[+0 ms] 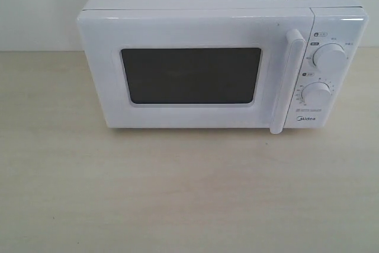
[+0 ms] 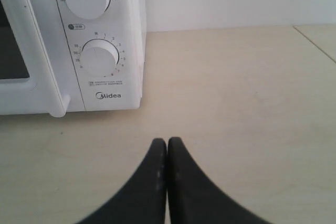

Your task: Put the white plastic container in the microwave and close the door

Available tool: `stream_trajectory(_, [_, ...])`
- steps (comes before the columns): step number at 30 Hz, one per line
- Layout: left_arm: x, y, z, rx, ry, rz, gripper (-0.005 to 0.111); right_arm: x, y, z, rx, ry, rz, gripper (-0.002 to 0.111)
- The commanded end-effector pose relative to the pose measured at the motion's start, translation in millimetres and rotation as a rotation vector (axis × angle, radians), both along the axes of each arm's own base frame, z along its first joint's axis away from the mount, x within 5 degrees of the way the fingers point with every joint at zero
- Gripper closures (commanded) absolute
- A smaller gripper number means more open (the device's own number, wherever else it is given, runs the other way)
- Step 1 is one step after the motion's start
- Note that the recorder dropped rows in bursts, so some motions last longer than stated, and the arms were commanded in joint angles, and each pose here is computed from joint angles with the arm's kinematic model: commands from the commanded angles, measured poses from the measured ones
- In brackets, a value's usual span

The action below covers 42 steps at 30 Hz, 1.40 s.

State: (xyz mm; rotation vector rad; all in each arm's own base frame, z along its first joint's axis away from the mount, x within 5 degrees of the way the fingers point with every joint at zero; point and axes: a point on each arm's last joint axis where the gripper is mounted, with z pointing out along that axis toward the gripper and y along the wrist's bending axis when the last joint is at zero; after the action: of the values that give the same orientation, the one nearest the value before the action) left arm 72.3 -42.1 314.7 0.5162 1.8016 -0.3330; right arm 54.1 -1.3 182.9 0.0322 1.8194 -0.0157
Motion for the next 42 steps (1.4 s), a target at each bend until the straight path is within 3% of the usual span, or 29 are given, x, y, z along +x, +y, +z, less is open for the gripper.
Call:
stream_trajectory(1, [-0.9, 0.4, -1.2, -0.004, 0.004, 0.002, 0.102, -0.6, 0.4, -0.6, -0.012, 0.006, 0.012, 0.109])
stream_trajectory(42, [-0.9, 0.4, -1.2, -0.004, 0.004, 0.002, 0.102, -0.8, 2.8, -1.1, -0.009, 0.012, 0.056, 0.109])
